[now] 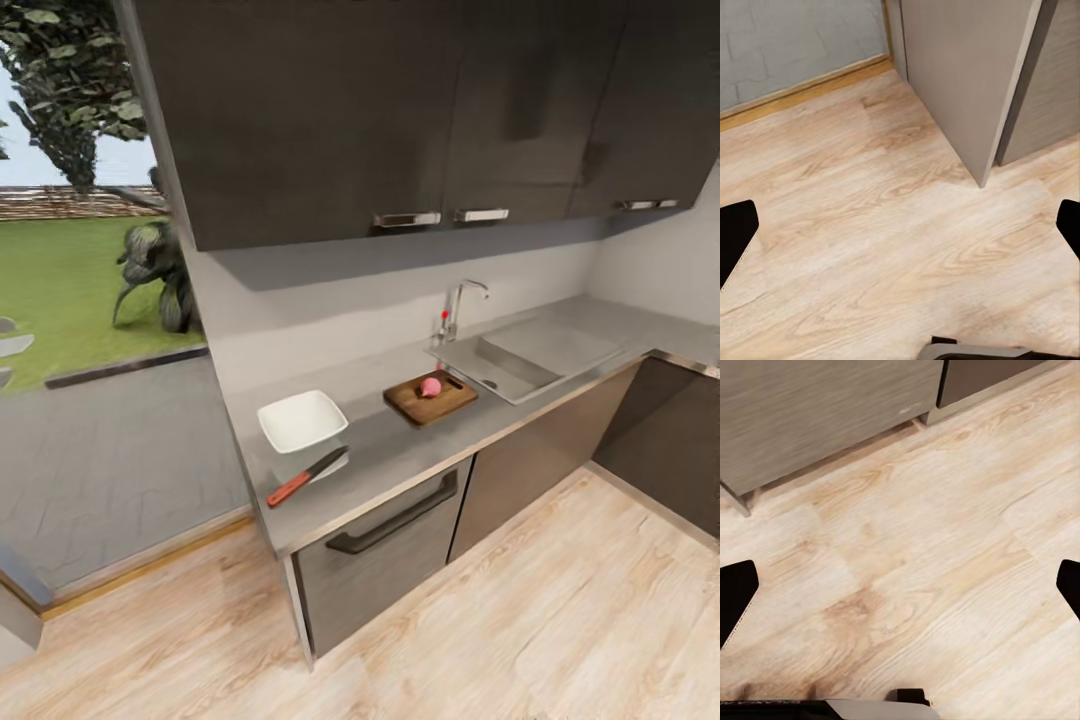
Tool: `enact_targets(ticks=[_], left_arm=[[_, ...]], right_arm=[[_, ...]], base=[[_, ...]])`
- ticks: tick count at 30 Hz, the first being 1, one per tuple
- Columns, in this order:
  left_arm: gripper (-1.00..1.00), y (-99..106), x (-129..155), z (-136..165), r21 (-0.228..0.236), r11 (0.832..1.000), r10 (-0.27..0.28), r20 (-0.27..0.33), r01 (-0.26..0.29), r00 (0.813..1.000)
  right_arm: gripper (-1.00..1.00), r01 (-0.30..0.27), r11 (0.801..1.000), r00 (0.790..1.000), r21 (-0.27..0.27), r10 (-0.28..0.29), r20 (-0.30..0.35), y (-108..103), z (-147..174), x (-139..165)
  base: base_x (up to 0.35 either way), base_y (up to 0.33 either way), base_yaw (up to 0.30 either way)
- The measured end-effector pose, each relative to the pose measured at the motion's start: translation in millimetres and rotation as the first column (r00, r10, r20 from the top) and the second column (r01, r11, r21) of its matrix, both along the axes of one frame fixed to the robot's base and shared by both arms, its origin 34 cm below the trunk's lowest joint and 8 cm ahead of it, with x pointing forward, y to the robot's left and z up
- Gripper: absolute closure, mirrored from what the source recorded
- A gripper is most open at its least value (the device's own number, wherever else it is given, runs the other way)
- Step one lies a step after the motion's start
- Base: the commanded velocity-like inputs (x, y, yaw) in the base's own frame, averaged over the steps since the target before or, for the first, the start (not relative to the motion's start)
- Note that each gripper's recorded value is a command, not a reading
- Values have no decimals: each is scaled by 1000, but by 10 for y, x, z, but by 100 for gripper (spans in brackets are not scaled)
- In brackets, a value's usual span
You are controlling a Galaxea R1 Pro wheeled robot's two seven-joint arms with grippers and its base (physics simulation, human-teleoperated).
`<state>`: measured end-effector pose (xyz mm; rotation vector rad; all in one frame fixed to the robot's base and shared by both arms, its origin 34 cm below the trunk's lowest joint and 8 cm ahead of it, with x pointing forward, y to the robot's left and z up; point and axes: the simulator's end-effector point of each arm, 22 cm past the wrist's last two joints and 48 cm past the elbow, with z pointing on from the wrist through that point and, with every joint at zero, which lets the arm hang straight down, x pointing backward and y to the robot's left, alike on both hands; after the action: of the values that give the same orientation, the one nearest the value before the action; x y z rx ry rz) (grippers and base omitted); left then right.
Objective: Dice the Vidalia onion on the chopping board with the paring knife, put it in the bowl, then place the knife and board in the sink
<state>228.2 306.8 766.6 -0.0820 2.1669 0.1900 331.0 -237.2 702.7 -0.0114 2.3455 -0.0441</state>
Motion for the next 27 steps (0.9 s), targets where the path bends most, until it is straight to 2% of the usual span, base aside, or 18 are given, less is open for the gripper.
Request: enact_targets(ticks=[4, 9, 13, 16, 19, 21, 23, 25, 27], left_arm=[[-100, 1, 8, 3, 0, 1000, 0, 4, 0, 1000], [-100, -2, 15, 6, 0, 1000, 0, 7, 0, 1000], [-100, -5, 15, 6, -1, 1000, 0, 7, 0, 1000], [-100, -28, 13, 3, -5, 1000, 2, 7, -2, 1000], [-100, -33, 14, 4, -6, 1000, 3, 7, -2, 1000], [-100, -34, 13, 3, -6, 1000, 3, 7, -3, 1000], [-100, -35, 13, 3, -6, 1000, 3, 7, -3, 1000], [-100, -35, 12, 3, -6, 1000, 3, 7, -3, 1000], [-100, -32, -8, -9, -5, 1000, 2, 1, -2, 1000]], right_arm=[[-100, 0, 1000, 1000, 0, 0, 5, 0, 12, 16], [-100, 0, 1000, 1000, -2, 0, 17, -5, 39, 60], [-100, 28, 999, 996, -32, -25, 85, -112, 231, 363], [-100, 101, 991, 983, -92, -85, 163, -369, 614, 880], [-100, 155, 979, 975, -136, -130, 179, -562, 988, 1269], [-100, 173, 974, 970, -145, -143, 198, -623, 1208, 1453], [-100, 192, 970, 955, -147, -151, 254, -662, 1601, 1767], [-100, 201, 970, 942, -137, -153, 299, -642, 1894, 2015], [-100, 207, 970, 936, -125, -160, 313, -580, 2175, 2326]], base=[[0, 279, -173], [0, 84, -47], [0, 9, -5], [0, 2, -1], [0, 0, 0], [0, 0, 0], [0, 0, 0], [0, 0, 0], [0, 0, 0]])
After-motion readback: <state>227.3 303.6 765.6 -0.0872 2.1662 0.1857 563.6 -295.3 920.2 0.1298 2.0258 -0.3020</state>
